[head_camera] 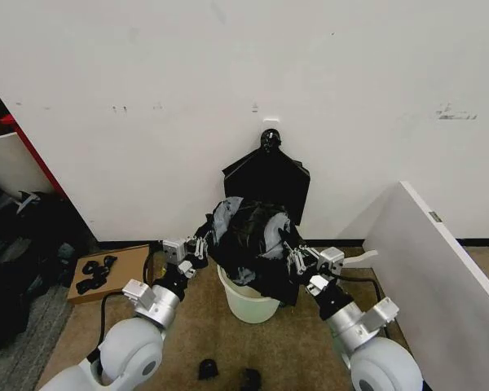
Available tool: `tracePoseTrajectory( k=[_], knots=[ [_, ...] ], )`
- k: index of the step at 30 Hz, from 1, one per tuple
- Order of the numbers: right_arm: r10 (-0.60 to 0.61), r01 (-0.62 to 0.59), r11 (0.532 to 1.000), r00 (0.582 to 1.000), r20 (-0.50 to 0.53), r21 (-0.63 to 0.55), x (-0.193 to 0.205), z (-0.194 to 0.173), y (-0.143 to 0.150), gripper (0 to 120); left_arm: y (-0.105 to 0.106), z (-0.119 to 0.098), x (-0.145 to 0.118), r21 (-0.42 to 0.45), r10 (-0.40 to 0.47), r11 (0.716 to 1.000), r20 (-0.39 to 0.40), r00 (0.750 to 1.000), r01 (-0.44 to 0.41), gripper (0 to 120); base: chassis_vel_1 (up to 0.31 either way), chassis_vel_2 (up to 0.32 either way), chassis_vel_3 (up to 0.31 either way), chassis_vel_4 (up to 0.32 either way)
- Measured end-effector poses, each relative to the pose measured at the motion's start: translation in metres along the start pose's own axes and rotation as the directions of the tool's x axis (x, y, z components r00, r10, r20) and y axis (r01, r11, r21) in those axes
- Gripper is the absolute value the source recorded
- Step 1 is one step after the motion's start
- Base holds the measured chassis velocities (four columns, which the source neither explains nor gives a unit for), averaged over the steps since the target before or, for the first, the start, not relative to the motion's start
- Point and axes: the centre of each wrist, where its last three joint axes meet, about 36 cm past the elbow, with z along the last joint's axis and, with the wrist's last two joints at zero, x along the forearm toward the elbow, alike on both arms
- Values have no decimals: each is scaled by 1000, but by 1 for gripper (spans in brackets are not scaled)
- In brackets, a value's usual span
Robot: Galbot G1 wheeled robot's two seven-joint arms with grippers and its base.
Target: Place the garbage bag over the trash bin.
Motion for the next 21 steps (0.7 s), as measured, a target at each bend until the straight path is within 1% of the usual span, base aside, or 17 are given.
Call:
tracePoseTrajectory(
  k=[1, 3, 8, 10, 15, 18, 21],
  knots=[
    [0, 0, 1000, 1000, 0, 0, 0, 0, 0, 0, 0, 0, 0, 0, 0, 1000, 0, 1000, 0, 0, 0, 0, 0, 0],
    [5, -6, 999, 1000, -27, -46, -8, 1, -7, 0, 4, -3, -2, -6, 3, 1000, -11, 1000, -3, 0, 0, 0, 0, 0],
    [-23, 17, 994, 998, -55, -112, -30, -1, -24, 0, 10, -5, -3, -12, 12, 1000, -27, 1000, -12, 0, 0, 0, 0, 0],
    [-26, 19, 993, 998, -55, -118, -33, -1, -27, 0, 11, -6, -3, -12, 12, 1000, -29, 1000, -13, 0, 0, 0, 0, 0],
    [-32, 26, 992, 999, -44, -127, -61, -13, -49, 0, 17, -6, -12, 1, 1, 1000, -31, 1000, -1, 0, 0, 0, 0, 0],
    [-24, 16, 990, 998, -53, -140, -65, -13, -53, 0, 18, -4, -17, 20, -8, 1000, -40, 999, 8, 0, 0, 0, 0, 0],
    [-9, -2, 989, 997, -75, -147, -63, -6, -57, 0, 18, 3, -22, 34, -16, 999, -51, 999, 18, 0, 0, 0, 0, 0]
  ],
)
